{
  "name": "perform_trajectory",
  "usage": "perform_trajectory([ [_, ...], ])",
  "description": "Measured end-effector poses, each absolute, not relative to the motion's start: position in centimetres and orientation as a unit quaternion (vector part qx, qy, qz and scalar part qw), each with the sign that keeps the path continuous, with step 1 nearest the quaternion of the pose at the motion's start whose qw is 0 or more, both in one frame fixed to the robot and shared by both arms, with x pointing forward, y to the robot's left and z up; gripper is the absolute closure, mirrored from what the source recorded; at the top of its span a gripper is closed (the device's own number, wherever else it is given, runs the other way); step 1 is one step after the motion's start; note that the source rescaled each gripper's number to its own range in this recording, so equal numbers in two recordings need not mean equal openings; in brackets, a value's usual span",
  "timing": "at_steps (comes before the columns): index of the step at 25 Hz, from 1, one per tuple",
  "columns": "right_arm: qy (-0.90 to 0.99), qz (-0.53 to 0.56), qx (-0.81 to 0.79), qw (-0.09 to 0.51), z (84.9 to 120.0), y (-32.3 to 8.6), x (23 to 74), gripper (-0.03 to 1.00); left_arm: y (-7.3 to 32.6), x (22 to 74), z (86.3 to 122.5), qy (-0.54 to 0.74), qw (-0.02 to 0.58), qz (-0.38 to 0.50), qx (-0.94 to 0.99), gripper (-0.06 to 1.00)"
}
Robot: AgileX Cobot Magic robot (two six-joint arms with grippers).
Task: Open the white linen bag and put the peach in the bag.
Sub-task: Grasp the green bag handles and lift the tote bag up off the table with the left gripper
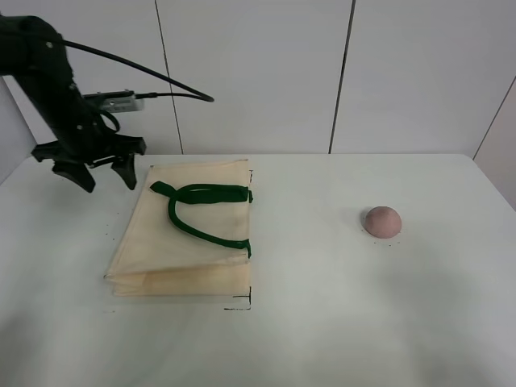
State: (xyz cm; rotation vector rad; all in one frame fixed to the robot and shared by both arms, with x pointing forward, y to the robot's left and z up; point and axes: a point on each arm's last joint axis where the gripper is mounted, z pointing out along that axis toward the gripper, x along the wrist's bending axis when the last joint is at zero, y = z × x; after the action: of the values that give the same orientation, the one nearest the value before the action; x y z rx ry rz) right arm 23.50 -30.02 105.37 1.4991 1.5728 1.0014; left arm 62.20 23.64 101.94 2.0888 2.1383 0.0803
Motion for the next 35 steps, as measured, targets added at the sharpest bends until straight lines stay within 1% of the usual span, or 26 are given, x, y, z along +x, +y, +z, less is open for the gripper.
perform_trajectory([
  [4, 0.612, 0.39, 0.583, 0.366, 105.4, -30.0, 23.5, -0.03, 19.7, 64.3, 100.8, 0.699, 0.089, 0.028, 0.709, -0.04],
  [8, 0.612, 0.39, 0.583, 0.366, 105.4, -30.0, 23.5, -0.03, 17.5, 66.0, 99.5, 0.688, 0.096, 0.028, 0.719, -0.04],
  [15, 0.612, 0.39, 0.583, 0.366, 105.4, -30.0, 23.5, -0.03, 17.3, 67.4, 95.2, 0.694, 0.067, 0.031, 0.716, -0.04],
  [21, 0.612, 0.39, 0.583, 0.366, 105.4, -30.0, 23.5, -0.03, 17.1, 68.3, 93.0, 0.707, 0.074, 0.037, 0.703, -0.04],
  [29, 0.612, 0.39, 0.583, 0.366, 105.4, -30.0, 23.5, -0.03, 17.2, 68.7, 88.7, 0.707, 0.042, 0.034, 0.705, -0.03],
  [31, 0.612, 0.39, 0.583, 0.366, 105.4, -30.0, 23.5, -0.03, 17.2, 68.7, 88.5, 0.707, 0.041, 0.033, 0.705, 0.02],
  [33, 0.612, 0.39, 0.583, 0.366, 105.4, -30.0, 23.5, -0.03, 17.2, 68.8, 88.5, 0.708, 0.042, 0.034, 0.704, 0.11],
  [34, 0.612, 0.39, 0.583, 0.366, 105.4, -30.0, 23.5, -0.03, 17.2, 68.9, 88.5, 0.708, 0.042, 0.034, 0.704, 0.18],
  [35, 0.612, 0.39, 0.583, 0.366, 105.4, -30.0, 23.5, -0.03, 17.2, 68.9, 88.5, 0.708, 0.042, 0.034, 0.704, 0.28],
])
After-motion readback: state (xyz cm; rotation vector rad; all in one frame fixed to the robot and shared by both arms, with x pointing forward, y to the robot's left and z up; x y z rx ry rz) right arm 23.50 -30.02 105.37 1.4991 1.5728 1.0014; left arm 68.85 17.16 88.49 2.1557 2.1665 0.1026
